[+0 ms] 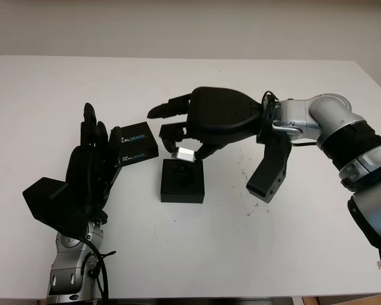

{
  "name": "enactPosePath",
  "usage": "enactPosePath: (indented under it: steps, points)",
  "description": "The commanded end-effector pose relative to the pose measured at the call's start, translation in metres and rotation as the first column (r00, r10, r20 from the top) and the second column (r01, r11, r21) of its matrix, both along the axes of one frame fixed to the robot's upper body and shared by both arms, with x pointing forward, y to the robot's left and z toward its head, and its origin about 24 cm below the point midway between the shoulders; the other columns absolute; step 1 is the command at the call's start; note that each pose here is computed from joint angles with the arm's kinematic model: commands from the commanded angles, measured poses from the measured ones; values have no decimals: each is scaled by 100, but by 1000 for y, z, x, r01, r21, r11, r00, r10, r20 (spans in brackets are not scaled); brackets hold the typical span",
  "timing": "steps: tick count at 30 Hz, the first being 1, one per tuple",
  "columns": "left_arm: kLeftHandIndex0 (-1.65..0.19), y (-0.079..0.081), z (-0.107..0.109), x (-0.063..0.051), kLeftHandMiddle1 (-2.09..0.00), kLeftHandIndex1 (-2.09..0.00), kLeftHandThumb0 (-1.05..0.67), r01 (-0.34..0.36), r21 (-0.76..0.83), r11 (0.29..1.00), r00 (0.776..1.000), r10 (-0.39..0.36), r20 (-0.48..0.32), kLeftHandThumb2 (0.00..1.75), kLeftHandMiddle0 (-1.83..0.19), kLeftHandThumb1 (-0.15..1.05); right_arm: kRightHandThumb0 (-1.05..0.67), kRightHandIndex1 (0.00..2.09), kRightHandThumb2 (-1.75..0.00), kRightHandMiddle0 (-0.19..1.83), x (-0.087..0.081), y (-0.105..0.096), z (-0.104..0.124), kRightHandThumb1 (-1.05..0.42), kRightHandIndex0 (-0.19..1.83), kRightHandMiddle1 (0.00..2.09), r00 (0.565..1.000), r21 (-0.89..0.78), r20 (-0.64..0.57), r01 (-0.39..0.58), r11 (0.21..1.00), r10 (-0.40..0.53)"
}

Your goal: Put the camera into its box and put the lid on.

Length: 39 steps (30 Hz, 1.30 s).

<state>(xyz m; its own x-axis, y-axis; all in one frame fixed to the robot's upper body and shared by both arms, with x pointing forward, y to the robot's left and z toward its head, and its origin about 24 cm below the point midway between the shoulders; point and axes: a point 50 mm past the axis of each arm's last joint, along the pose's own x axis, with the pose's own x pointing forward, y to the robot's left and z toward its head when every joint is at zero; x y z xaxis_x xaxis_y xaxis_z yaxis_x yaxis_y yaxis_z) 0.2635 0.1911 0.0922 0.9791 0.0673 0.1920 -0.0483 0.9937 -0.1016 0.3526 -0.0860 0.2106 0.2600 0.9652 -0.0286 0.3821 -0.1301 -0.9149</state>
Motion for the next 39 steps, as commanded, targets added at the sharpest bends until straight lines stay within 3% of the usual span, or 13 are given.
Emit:
enactPosePath:
  steps: [1,11,24,39]
  points:
    - [19,-2,4,2,0,0,-71,12,4,1000,1000,-12,20,41,19,105,-41,8,-6,54,1,-1,18,-88,45,136,999,35,41,4,999,-6]
    - [19,-2,5,2,0,0,-71,12,3,1000,1000,-12,18,41,19,105,-41,8,-5,61,1,-3,27,-85,47,135,999,68,43,17,998,-20]
    - [19,-1,4,1,0,0,-72,11,6,1000,1000,-11,17,41,19,105,-43,8,-5,56,0,2,0,-86,49,130,1000,-40,27,-2,999,3]
    - [19,-2,4,1,0,0,-71,6,-6,1000,1000,-6,18,40,19,105,-47,5,-5,53,-8,14,-12,-87,45,124,999,-148,-14,-43,988,42]
